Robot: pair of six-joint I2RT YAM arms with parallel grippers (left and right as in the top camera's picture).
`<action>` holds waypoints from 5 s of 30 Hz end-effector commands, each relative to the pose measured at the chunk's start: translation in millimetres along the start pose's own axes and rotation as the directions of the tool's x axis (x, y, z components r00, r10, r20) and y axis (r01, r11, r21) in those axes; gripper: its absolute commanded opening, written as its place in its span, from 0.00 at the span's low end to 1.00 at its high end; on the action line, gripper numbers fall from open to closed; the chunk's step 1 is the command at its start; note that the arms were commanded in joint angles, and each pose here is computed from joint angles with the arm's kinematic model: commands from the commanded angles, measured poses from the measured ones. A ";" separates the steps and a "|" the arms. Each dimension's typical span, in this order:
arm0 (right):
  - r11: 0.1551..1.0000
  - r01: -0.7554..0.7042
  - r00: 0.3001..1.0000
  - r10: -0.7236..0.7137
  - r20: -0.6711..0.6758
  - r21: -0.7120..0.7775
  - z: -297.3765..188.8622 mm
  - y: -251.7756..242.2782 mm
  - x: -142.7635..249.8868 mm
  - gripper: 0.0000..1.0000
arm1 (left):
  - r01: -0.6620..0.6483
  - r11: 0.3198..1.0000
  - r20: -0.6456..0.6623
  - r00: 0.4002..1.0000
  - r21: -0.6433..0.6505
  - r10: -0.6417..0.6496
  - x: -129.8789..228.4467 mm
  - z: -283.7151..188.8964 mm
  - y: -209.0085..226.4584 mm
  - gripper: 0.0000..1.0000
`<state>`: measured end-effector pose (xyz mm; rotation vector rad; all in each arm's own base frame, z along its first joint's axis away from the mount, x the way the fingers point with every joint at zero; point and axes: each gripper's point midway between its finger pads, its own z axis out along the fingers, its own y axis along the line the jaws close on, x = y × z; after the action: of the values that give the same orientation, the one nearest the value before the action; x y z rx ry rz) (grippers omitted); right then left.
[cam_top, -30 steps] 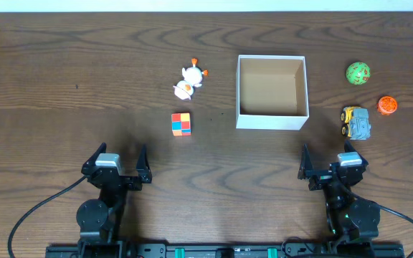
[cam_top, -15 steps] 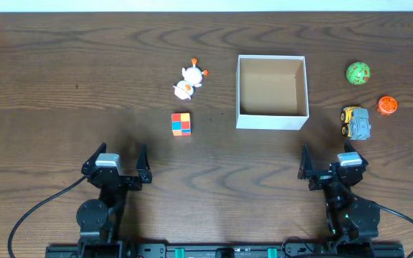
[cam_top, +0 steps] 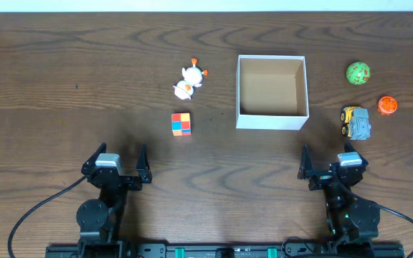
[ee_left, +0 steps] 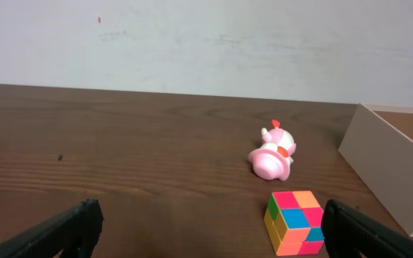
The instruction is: Pack container
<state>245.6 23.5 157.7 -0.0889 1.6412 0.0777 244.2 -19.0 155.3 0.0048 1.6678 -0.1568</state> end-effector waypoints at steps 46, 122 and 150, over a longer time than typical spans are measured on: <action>0.997 -0.056 0.714 0.080 -0.696 0.058 116.2 -69.5 -82.9 0.99 | -0.009 1.000 -0.047 0.999 0.010 0.009 15.4 0.7 -1.0 0.98; 0.988 -0.034 0.295 0.153 -0.943 0.150 105.7 -155.6 104.9 0.99 | -0.009 1.000 -0.047 0.999 0.010 0.009 15.4 0.7 -1.0 0.98; 0.985 -0.021 0.293 0.168 -0.941 0.170 103.3 -157.7 112.3 0.96 | -0.009 1.000 -0.047 0.999 0.010 0.009 15.4 0.7 -1.0 0.98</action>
<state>359.2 -122.2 42.2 0.0694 2.9057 -0.0047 244.2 -19.0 155.4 0.0048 1.6678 -0.1568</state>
